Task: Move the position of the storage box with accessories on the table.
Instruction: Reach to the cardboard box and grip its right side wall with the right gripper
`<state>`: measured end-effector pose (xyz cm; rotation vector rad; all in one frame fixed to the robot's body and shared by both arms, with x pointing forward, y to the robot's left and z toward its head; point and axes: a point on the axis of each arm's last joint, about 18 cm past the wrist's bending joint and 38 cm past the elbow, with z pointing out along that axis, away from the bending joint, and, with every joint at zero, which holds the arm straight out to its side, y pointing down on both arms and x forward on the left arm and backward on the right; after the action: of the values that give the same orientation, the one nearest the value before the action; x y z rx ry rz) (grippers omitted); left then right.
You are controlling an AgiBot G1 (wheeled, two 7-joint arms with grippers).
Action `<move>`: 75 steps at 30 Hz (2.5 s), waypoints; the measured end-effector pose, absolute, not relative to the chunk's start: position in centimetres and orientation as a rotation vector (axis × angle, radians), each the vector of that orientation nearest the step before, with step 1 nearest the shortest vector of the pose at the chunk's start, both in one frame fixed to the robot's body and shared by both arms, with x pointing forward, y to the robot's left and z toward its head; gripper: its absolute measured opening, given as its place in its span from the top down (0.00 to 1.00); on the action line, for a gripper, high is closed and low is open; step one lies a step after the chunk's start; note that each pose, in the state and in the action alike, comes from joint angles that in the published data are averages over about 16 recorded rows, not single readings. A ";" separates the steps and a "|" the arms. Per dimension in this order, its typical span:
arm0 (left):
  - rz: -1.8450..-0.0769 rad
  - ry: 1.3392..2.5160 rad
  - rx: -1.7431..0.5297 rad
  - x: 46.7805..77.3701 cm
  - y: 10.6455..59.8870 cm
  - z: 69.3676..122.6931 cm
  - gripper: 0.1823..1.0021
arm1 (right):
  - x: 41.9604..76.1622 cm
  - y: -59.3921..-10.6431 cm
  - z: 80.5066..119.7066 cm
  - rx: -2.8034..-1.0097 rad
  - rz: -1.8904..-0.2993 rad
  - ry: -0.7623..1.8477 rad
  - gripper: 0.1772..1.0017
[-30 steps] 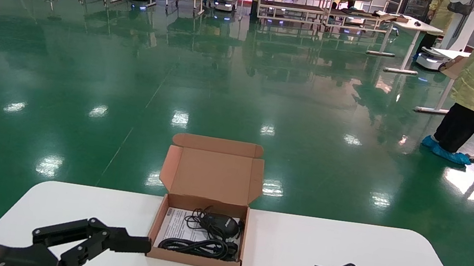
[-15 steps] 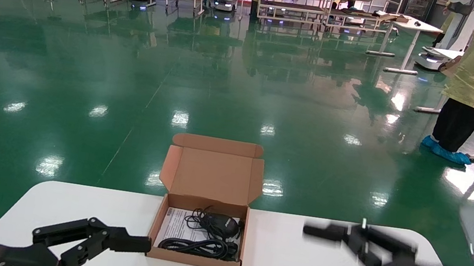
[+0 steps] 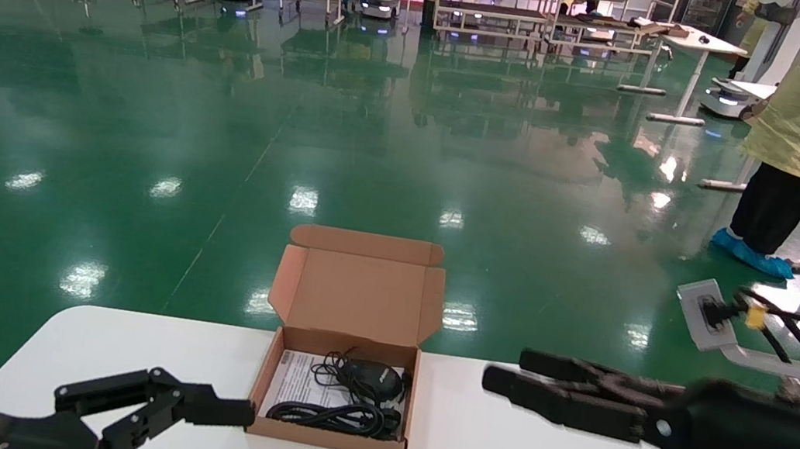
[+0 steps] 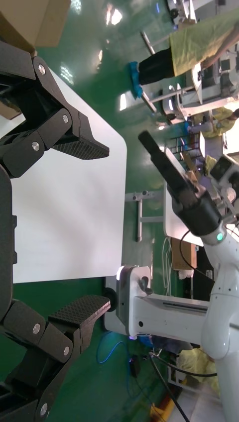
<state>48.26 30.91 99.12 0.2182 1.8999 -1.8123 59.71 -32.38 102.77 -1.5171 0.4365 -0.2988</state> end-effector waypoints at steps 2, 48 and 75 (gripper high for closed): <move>-1.812 1.900 0.218 48.3 30.9 99.1 0.00 | 60.2 -32.4 102.6 -1.520 -0.295 0.461 0.00; -1.812 1.899 0.218 48.3 30.9 99.1 0.00 | 74.8 -22.7 101.4 -1.594 -0.515 1.039 0.00; -1.813 1.899 0.217 48.3 30.9 99.1 0.00 | 75.9 -20.9 95.8 -1.519 -0.443 1.074 0.00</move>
<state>48.27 30.93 99.12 0.2171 1.8993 -1.8126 75.89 -20.89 95.84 -1.5191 1.0738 -0.4434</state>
